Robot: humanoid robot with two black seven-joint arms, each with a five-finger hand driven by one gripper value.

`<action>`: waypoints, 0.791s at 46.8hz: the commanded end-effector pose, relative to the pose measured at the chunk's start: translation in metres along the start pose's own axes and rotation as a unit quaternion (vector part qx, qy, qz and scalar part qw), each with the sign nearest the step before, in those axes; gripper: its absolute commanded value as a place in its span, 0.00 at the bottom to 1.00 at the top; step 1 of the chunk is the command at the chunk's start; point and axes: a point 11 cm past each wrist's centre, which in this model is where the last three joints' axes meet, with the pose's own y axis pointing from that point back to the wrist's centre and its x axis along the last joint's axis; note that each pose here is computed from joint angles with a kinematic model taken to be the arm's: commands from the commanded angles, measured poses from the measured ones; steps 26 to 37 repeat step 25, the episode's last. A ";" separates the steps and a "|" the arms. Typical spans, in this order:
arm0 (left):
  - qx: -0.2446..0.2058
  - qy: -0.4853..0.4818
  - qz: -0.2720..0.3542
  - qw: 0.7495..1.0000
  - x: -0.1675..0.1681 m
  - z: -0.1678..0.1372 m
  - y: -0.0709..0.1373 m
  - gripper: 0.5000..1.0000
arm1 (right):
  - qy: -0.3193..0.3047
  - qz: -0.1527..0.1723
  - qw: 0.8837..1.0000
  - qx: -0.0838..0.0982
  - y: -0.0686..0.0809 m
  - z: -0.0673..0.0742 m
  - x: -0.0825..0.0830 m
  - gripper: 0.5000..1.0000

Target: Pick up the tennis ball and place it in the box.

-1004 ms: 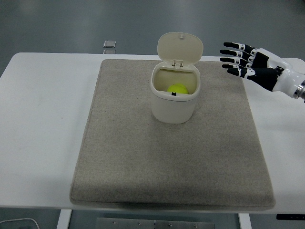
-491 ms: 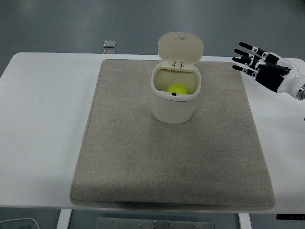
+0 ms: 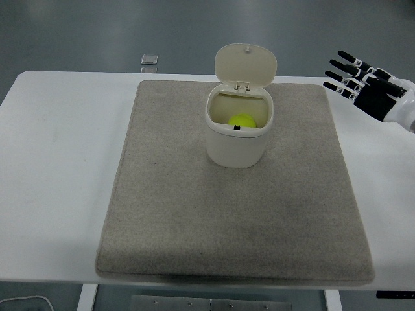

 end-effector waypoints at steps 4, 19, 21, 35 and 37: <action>0.000 0.000 0.000 1.000 0.000 0.000 0.000 0.98 | -0.004 -0.003 1.000 0.001 -0.004 0.007 -0.003 0.83; 0.000 0.000 0.001 1.000 0.000 0.000 0.000 0.98 | -0.004 0.004 1.000 -0.006 -0.003 0.014 0.001 0.83; 0.000 0.000 0.000 1.000 0.000 0.000 0.000 0.98 | -0.004 0.005 1.000 -0.006 -0.003 0.013 0.001 0.83; 0.000 0.000 0.000 1.000 0.000 0.000 0.000 0.98 | -0.003 0.005 1.000 -0.003 -0.003 0.013 0.001 0.83; 0.000 0.000 0.000 1.000 0.000 0.000 0.000 0.98 | -0.003 0.005 1.000 -0.003 -0.003 0.013 0.001 0.83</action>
